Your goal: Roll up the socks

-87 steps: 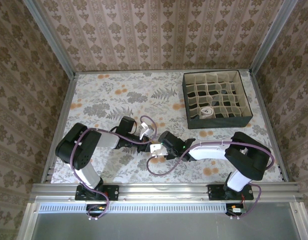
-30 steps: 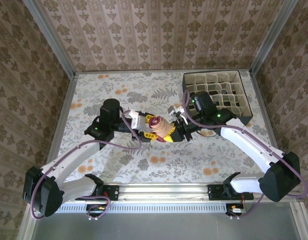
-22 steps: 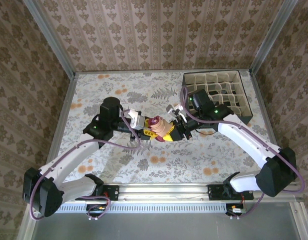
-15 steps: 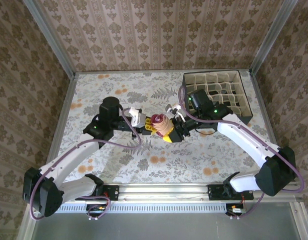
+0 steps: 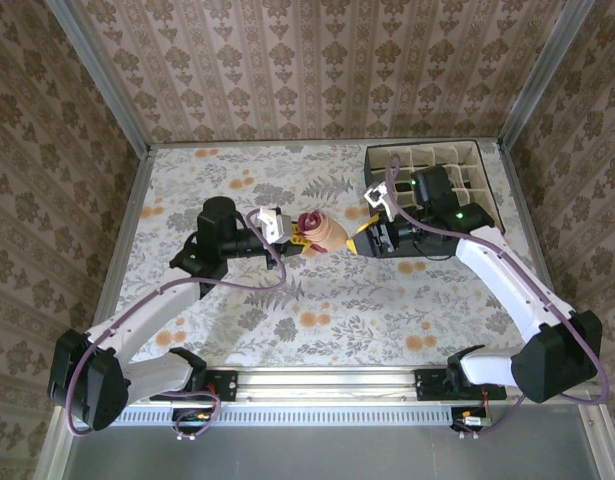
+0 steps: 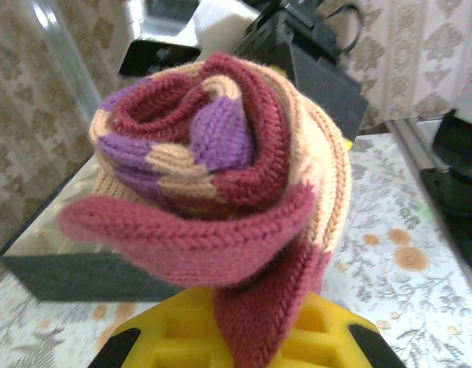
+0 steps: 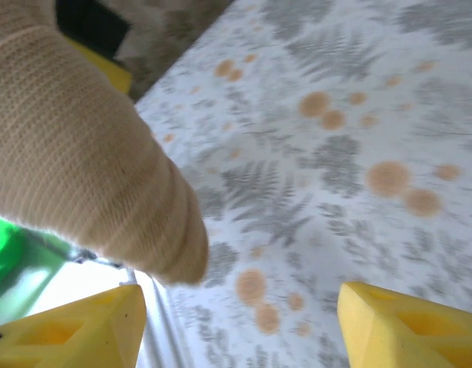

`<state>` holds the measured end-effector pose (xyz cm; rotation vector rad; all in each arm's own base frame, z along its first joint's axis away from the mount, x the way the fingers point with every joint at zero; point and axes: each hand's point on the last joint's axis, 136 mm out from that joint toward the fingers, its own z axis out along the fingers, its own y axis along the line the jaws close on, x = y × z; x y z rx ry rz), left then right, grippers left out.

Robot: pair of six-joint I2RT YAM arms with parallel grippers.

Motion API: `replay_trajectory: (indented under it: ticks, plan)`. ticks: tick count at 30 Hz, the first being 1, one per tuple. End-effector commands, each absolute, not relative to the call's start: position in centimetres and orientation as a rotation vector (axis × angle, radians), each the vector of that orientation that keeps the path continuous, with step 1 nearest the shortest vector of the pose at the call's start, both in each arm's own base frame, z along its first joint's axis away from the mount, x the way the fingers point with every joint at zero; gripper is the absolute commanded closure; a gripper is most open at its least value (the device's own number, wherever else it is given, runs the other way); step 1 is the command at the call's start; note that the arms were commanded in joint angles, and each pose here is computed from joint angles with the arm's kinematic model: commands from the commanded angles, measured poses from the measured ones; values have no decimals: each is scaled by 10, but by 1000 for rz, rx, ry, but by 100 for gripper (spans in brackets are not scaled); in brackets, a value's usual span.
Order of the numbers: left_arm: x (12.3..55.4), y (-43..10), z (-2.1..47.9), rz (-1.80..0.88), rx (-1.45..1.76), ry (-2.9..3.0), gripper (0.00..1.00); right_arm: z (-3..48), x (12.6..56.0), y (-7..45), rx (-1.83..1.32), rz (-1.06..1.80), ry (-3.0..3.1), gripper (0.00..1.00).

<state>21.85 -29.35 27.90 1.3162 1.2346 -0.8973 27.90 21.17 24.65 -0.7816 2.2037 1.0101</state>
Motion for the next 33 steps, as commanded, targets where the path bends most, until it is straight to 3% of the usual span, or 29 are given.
replay_trajectory:
  ticks: [1, 7, 16, 26, 33]
  plan:
    - [239, -286, 267, -773, 1272, 1307, 100, 226, 317, 162, -508, 642, 2365, 33]
    - [250, -286, 252, -722, 1287, 1351, 100, 174, 370, 126, -238, 352, 2564, 38]
    - [256, -284, 236, -687, 1302, 1411, 100, 106, 390, 168, -246, 476, 2735, 46]
    - [288, -288, 234, -600, 1245, 1473, 100, 104, 367, 246, -375, 685, 2727, 48]
    - [296, -299, 241, -589, 1247, 1461, 100, 155, 381, 219, -317, 603, 2629, 44]
